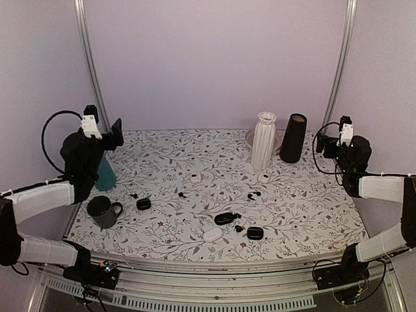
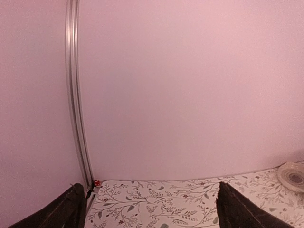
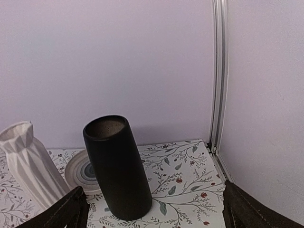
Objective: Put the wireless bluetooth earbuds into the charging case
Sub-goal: Pick up the charging case from the center of the board.
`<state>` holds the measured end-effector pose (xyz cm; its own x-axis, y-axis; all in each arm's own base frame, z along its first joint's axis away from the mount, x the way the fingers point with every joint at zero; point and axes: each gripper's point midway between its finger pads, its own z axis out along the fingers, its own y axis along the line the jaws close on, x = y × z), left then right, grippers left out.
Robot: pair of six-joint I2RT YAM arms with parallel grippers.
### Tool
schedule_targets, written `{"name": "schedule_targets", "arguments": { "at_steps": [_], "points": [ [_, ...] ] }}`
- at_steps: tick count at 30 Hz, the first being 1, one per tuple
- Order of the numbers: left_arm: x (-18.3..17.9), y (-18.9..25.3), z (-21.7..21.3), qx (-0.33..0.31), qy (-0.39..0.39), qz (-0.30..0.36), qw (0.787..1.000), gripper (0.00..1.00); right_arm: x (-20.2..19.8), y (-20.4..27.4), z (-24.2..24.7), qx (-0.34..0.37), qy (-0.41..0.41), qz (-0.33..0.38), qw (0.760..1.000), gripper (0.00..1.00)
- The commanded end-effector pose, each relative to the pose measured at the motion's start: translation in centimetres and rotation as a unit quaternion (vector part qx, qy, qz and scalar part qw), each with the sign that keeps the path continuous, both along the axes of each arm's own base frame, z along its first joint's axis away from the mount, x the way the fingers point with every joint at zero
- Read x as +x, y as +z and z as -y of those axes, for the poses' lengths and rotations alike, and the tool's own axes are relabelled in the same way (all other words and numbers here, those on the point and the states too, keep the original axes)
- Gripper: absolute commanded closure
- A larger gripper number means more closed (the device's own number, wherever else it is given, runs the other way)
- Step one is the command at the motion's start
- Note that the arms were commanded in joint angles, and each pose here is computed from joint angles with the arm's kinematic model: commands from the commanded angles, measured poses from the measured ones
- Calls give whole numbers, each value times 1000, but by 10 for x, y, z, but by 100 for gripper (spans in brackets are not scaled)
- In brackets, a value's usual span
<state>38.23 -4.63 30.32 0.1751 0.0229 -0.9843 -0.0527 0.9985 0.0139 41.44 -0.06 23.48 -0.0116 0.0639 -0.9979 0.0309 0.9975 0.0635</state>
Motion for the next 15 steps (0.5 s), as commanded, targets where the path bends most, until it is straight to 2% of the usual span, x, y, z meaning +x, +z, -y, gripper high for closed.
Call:
{"name": "schedule_targets", "arguments": {
  "at_steps": [1,2,6,8,11,12,15],
  "points": [
    [15,-6,37,-46,-63,-150,986,4,5,4,-38,41,44,-95,994,1],
    [18,-9,43,-43,-66,-179,981,4,5,13,-48,30,48,-97,994,1],
    [30,4,75,-33,-136,-206,968,4,-10,48,-91,-9,70,-78,994,1],
    [32,2,83,-39,-157,-221,962,4,-15,59,-89,15,56,-84,995,1],
    [39,-18,67,-107,-105,-263,953,4,-22,65,-84,58,44,-98,993,1],
    [39,-20,78,-111,-151,-272,944,4,-26,66,-82,63,40,-95,993,1],
    [47,-20,82,-127,-167,-288,934,4,-38,66,-53,94,-33,-75,992,1]
  ]
}}
